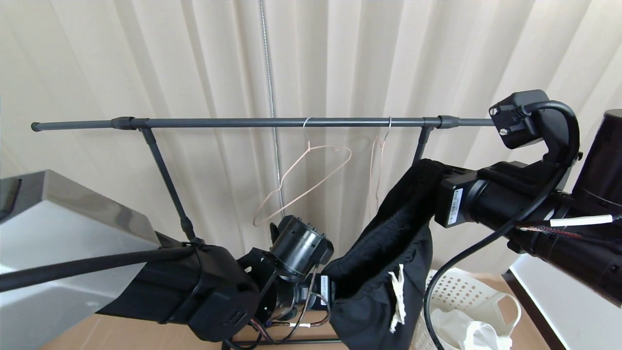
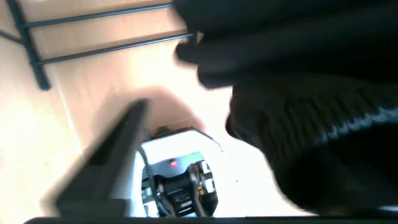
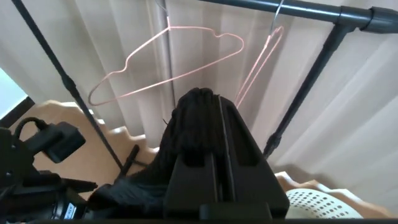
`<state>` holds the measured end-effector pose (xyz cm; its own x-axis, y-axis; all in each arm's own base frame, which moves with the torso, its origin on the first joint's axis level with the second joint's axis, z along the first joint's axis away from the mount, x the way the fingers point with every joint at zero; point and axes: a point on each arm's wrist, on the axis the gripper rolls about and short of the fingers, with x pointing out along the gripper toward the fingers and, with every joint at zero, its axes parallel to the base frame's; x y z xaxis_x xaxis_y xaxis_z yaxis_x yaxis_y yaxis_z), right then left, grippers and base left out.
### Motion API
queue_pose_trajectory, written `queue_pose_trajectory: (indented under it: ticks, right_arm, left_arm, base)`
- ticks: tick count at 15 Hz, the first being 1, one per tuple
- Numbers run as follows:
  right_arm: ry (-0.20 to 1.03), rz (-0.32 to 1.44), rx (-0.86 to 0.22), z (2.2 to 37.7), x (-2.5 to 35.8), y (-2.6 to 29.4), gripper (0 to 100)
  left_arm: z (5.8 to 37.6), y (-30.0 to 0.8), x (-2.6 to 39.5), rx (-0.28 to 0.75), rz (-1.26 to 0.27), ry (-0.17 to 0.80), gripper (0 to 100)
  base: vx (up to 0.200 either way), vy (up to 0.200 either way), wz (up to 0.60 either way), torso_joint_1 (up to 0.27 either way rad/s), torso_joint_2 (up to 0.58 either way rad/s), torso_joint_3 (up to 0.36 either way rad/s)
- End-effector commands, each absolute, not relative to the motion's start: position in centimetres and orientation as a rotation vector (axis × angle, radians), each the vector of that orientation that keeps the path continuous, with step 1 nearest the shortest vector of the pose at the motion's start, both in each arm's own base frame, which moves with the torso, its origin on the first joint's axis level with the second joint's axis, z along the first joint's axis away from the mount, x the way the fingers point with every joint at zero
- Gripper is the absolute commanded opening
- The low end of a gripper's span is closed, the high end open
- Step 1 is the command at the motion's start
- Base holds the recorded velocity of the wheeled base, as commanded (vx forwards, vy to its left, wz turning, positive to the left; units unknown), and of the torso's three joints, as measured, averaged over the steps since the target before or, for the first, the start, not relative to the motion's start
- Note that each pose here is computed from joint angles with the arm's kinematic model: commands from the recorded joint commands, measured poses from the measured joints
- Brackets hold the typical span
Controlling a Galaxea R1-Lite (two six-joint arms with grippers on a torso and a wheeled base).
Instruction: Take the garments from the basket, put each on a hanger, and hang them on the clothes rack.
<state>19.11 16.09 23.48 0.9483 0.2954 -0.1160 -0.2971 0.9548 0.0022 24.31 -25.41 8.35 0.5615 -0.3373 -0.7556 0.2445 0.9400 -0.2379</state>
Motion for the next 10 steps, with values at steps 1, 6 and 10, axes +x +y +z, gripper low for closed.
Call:
queue_pose_trajectory:
  ticks: [1, 6, 10]
  right_arm:
    - [0.11, 0.256, -0.011, 23.6, 19.7, 15.1, 0]
    - [0.168, 0.187, -0.164, 21.5, 20.4, 13.3, 0]
    - [0.252, 0.202, -0.274, 19.2, 20.4, 13.4, 0]
  left_arm:
    - [8.8, -25.0, 23.8, -0.111, -0.342, 0.906, 0]
    - [15.9, -23.0, 22.4, -0.175, -0.418, 0.722, 0]
    - [18.3, -22.3, 22.3, -0.099, -0.355, 0.672, 0]
  base:
    - [0.0, 0.0, 0.0, 0.0, 0.0, 0.0]
    - [0.0, 0.0, 0.0, 0.0, 0.0, 0.0]
    - [0.0, 0.0, 0.0, 0.0, 0.0, 0.0]
